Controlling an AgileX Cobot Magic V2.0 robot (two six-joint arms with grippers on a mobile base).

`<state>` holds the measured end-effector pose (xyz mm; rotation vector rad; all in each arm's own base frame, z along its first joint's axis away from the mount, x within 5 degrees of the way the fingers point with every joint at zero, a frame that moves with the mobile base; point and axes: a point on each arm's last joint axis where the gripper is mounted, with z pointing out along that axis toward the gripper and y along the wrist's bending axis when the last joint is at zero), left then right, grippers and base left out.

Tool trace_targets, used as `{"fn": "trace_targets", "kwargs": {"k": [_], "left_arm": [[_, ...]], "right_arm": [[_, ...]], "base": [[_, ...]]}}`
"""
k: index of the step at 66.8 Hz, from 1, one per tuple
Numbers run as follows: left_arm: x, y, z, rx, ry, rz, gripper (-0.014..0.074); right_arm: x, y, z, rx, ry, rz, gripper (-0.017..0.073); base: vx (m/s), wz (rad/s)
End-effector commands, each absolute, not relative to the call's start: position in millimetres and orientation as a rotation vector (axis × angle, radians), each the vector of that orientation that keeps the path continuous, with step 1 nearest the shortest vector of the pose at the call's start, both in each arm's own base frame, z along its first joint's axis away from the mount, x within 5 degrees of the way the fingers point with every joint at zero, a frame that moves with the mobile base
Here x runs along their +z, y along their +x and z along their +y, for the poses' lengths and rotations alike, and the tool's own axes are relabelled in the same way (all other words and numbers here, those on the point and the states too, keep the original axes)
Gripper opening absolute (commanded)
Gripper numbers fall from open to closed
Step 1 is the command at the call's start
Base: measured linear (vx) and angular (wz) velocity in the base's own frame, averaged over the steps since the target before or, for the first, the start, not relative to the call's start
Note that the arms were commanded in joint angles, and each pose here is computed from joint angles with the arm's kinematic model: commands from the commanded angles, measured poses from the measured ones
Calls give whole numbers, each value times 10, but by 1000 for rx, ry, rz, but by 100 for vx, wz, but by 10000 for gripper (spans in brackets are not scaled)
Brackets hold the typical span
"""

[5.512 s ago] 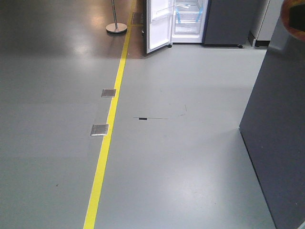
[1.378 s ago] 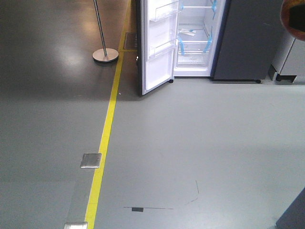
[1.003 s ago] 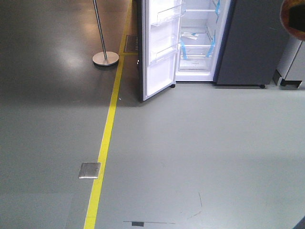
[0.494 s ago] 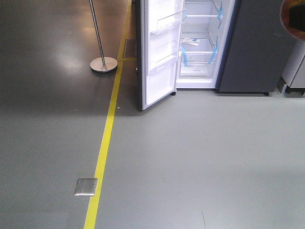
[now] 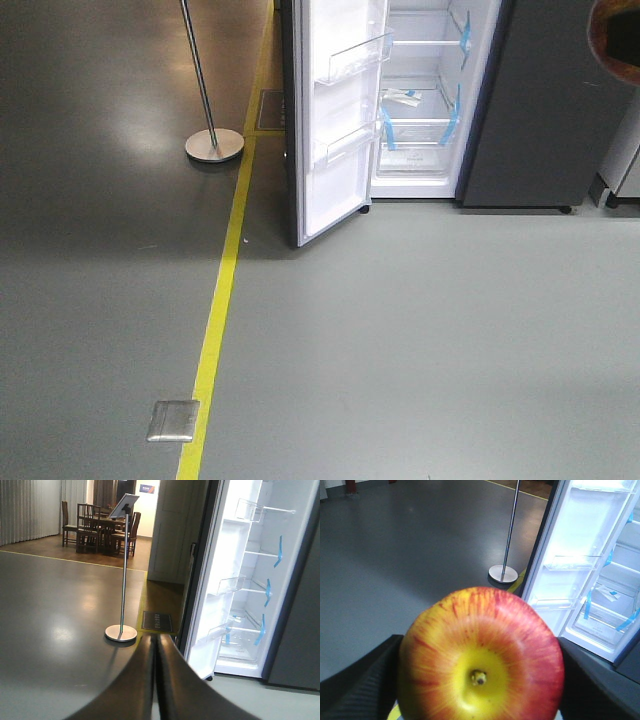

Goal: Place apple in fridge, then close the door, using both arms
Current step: 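Drive up to the fridge door, stopping beside its bins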

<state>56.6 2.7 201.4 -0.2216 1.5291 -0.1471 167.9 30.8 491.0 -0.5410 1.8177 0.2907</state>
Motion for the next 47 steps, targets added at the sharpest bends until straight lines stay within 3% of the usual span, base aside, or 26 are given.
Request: {"fn": "trace_targets", "kwargs": {"k": [1,47], "left_arm": [[2139,557,30,-158,-216,1443,-7],[2139,557,30,-158,-216,1443,-7]], "right_arm": [[5058,1630,313,288,-502,1723,193],[5058,1630,313,288,-502,1723,193]], "base": [[16,-1],[15,-2]]}}
